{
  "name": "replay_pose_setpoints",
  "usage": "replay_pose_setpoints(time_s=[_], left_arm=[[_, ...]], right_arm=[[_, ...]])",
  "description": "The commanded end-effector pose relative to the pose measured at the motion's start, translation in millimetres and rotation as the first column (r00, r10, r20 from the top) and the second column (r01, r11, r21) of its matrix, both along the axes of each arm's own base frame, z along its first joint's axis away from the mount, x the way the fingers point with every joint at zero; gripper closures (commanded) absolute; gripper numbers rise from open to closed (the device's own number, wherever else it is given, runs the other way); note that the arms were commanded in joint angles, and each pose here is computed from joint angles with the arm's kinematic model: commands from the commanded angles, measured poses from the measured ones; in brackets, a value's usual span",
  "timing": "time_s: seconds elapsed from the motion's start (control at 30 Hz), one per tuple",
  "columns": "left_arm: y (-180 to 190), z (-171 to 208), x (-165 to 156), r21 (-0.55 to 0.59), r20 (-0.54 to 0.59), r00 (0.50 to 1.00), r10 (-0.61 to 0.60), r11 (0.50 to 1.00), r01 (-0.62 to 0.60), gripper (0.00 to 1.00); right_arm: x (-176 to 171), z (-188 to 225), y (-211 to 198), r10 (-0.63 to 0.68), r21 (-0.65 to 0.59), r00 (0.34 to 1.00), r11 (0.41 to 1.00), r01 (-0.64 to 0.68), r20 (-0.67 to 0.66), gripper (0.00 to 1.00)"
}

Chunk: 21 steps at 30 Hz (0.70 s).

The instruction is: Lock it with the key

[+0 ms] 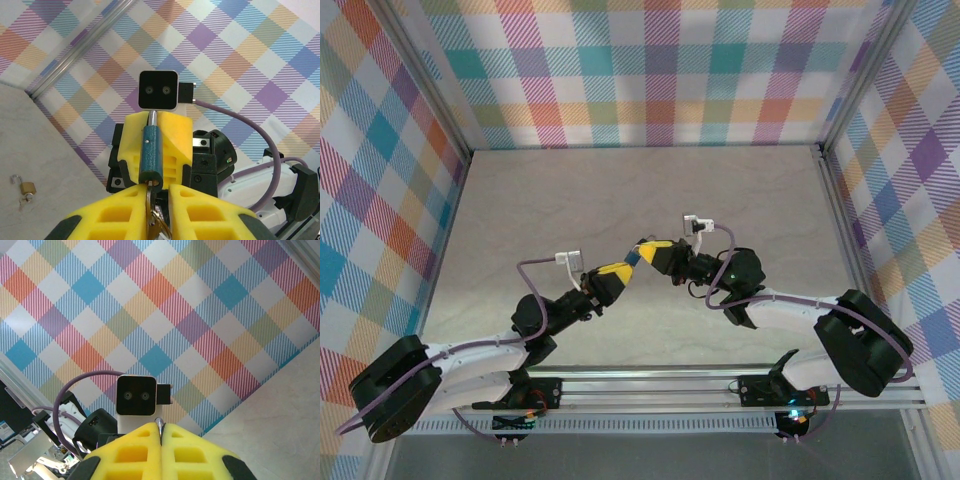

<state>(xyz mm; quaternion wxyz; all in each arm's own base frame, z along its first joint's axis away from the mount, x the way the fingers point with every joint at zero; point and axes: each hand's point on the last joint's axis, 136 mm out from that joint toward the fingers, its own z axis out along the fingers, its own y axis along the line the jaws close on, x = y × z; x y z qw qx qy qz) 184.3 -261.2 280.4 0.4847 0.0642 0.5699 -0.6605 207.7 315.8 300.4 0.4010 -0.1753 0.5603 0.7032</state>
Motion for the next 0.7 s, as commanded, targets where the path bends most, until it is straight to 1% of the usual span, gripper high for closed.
replay_pose_setpoints(time_s=[0.0,0.17,0.3,0.43,0.67], left_arm=[[10,18,-6,-0.057,0.063,0.998,0.031,0.998,-0.027,0.84],[14,17,-5,-0.06,0.061,0.997,0.051,0.997,-0.047,0.9],[14,17,-4,-0.06,0.06,0.997,0.053,0.997,-0.049,1.0],[14,18,-5,-0.063,0.063,0.997,0.051,0.997,-0.047,1.0],[18,16,-7,-0.065,0.063,0.996,0.057,0.996,-0.053,1.0]], right_arm=[[-10,17,1,0.038,0.039,0.998,0.998,-0.04,0.055,1.0],[-15,14,2,0.052,0.032,0.997,0.998,-0.054,0.062,1.0],[-16,15,3,0.052,0.034,0.996,0.998,-0.054,0.066,1.0],[-13,17,3,0.036,0.041,0.998,0.998,-0.038,0.061,1.0],[-2,24,-2,-0.047,0.07,0.997,0.997,0.042,0.064,1.0]])
